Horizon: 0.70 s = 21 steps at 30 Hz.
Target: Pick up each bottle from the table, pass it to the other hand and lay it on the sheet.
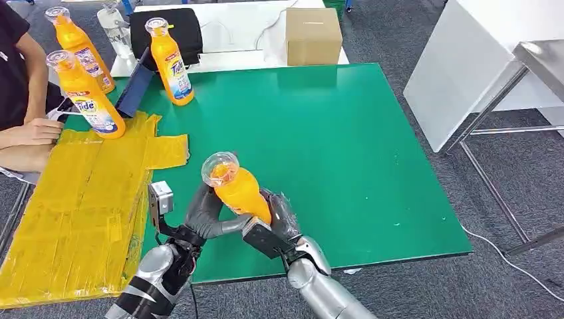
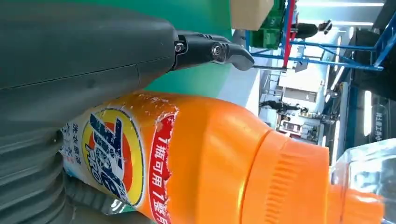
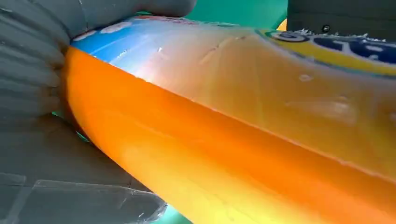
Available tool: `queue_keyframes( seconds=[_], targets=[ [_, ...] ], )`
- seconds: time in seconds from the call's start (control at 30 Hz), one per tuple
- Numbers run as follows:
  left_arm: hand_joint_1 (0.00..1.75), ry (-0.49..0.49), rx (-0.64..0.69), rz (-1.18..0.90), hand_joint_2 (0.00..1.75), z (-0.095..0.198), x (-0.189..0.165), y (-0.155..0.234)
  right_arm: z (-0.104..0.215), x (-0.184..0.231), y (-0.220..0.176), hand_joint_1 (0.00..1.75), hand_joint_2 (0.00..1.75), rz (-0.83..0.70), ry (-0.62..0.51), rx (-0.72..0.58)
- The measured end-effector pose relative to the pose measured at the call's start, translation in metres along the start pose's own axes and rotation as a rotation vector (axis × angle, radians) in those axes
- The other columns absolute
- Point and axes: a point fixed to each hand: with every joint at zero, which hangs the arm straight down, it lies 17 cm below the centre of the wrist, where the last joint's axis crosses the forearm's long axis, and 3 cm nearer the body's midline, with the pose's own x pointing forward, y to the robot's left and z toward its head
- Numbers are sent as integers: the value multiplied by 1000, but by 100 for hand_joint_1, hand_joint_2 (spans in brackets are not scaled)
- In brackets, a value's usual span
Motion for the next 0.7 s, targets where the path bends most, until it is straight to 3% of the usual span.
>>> queue_keyframes(
  seconds=[0.7],
  targets=[
    [0,-13,14,-40,175,-6,5,2,-13,11,-3,175,175,34,-20,-12]
  ],
)
